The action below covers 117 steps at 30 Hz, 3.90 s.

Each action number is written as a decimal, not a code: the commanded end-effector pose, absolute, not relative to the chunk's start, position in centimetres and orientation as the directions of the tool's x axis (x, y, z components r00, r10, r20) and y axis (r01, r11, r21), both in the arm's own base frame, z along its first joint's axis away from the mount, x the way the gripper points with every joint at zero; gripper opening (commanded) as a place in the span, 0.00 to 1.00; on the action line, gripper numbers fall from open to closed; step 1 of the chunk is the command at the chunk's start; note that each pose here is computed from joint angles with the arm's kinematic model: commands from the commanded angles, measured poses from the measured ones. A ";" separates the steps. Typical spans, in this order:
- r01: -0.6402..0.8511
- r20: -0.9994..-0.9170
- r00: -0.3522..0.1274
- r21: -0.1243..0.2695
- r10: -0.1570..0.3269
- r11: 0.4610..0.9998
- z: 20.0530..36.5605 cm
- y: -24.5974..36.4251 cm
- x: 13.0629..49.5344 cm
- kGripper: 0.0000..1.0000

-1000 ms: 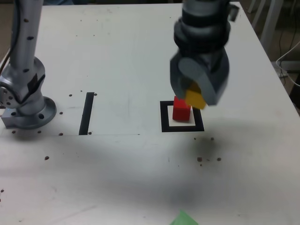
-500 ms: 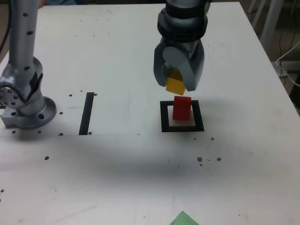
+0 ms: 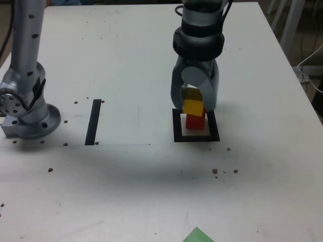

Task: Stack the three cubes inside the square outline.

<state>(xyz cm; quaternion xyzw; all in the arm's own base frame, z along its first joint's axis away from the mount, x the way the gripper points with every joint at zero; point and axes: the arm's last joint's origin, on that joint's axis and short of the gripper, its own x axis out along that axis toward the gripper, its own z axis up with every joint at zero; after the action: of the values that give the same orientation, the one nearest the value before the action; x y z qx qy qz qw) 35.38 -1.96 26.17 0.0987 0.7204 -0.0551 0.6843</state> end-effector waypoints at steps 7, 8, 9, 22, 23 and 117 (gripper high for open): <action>0.215 -0.996 -0.046 0.069 0.081 0.974 25.7 -1.9 35.6 0.28; 0.215 -0.996 -0.046 0.069 0.081 0.974 25.7 -1.9 35.6 0.28; 0.215 -0.996 -0.047 0.069 0.081 0.974 25.7 -1.9 35.5 0.28; 0.216 -0.995 -0.057 0.064 0.078 0.974 25.7 -1.8 35.1 0.96; 0.216 -0.995 -0.058 0.064 0.078 0.974 25.7 -1.8 35.1 0.98; 0.584 -0.998 0.009 0.055 0.062 0.810 24.6 -32.1 28.1 0.92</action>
<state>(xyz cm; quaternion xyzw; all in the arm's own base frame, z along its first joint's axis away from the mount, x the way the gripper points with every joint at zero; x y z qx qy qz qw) 28.01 -31.97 24.77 0.2372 0.6761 -0.1940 0.6700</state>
